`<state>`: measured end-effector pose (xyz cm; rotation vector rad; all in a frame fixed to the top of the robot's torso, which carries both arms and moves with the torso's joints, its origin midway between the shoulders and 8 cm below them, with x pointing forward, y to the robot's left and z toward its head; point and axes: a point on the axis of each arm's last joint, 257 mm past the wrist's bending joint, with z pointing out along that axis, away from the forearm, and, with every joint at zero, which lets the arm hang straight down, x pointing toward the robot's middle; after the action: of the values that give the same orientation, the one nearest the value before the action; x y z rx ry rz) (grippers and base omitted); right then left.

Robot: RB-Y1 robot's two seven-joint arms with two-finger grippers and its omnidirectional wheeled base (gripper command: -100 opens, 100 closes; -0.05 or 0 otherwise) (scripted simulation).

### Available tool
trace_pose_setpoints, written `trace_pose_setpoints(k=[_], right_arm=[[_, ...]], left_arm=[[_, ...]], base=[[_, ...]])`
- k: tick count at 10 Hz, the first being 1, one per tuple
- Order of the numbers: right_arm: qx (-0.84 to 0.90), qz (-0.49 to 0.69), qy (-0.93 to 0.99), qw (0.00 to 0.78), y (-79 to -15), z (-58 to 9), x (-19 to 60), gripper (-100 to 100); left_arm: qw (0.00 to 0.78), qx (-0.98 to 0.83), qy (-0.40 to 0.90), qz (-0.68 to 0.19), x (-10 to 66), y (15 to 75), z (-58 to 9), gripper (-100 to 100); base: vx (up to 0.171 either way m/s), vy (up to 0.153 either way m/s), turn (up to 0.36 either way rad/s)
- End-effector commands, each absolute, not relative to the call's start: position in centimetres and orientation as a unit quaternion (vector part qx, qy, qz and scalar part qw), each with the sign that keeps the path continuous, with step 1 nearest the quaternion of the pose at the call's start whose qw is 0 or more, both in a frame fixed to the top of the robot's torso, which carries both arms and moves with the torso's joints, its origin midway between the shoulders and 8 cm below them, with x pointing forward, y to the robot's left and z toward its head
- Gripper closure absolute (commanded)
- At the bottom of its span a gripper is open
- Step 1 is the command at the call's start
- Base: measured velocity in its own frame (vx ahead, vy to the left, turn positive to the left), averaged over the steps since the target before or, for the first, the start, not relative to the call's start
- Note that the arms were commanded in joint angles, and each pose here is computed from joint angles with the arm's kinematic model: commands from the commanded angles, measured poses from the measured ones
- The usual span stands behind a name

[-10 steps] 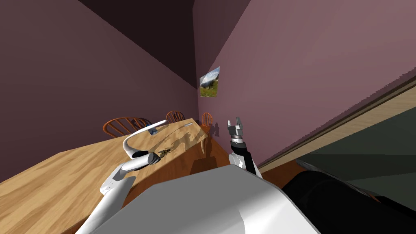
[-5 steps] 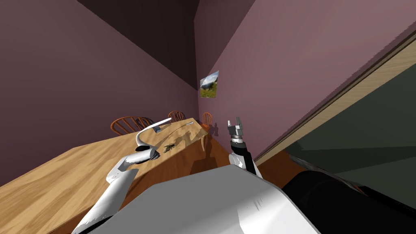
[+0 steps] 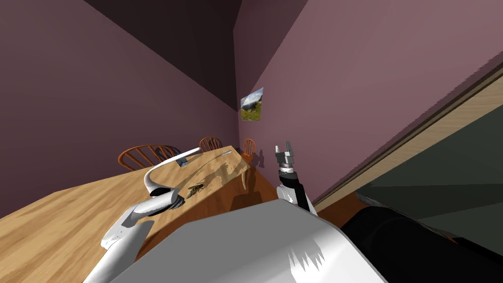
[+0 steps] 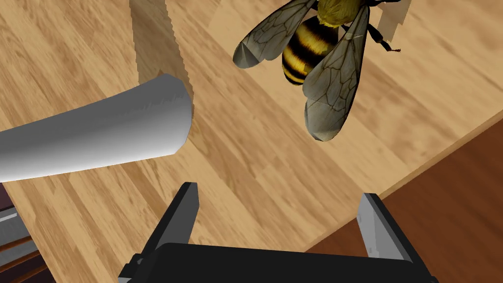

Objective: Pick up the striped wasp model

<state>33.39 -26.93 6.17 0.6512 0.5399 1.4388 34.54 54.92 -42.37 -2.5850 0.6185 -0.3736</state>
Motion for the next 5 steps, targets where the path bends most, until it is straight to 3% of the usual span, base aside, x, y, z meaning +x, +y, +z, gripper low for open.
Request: trace_pose_setpoints(k=[1, 3, 5], right_arm=[[0.289, 0.639, 0.240, 0.672, -26.9, 6.2, 33.4, 0], [0.289, 0.639, 0.240, 0.672, -26.9, 6.2, 33.4, 0], [0.289, 0.639, 0.240, 0.672, -26.9, 6.2, 33.4, 0]], left_arm=[[0.214, -0.948, 0.207, -0.114, 31.3, 55.5, -44.4, -100], [0.206, -0.953, 0.196, -0.101, 29.0, 55.7, -45.5, -100], [0.198, -0.959, 0.184, -0.087, 26.6, 56.0, -46.6, -100]], base=[[0.220, -0.095, -0.026], [0.203, -0.054, -0.013], [0.138, -0.030, -0.015]])
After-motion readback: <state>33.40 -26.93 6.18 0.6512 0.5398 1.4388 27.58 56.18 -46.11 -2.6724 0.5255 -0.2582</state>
